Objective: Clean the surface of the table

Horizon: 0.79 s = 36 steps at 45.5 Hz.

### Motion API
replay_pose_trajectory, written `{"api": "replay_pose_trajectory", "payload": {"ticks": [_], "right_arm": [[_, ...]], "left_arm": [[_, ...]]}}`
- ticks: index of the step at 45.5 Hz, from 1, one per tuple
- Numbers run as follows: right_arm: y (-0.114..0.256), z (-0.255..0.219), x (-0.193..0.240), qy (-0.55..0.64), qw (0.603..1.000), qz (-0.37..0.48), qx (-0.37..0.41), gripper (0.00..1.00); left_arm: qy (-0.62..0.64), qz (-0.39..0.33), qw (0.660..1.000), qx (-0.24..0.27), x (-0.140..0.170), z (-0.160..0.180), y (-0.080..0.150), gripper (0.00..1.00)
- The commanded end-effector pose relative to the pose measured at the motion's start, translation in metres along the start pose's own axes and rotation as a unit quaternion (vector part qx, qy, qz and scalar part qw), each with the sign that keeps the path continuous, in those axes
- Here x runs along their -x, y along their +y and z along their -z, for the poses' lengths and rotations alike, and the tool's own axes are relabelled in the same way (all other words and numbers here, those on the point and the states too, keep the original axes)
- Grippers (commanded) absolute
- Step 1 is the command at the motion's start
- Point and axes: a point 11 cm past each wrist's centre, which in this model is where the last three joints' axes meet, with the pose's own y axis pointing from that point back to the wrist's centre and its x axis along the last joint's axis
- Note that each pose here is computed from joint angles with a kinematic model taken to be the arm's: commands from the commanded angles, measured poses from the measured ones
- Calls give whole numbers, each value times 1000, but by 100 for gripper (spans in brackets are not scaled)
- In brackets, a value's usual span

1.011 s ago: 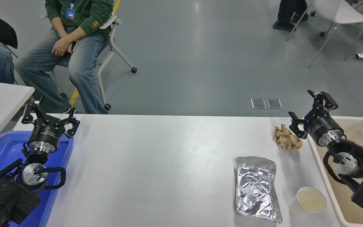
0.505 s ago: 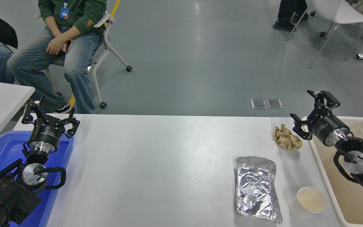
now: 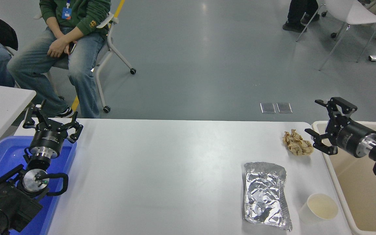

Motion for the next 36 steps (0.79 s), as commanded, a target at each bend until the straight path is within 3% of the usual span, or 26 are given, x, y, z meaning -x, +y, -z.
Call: {"api": "replay_pose_trajectory", "payload": {"ticks": [1, 22, 36], "right_arm": [[33, -3, -4, 61, 996, 20, 56, 100], [82, -23, -9, 171, 970, 89, 150, 100], [93, -35, -13, 342, 905, 141, 211, 100]], "left_arm": [[0, 0, 1000, 0, 0, 0, 0, 100], [0, 0, 1000, 0, 0, 0, 0, 100], [-1, 0, 1000, 0, 0, -1, 0, 100]]}}
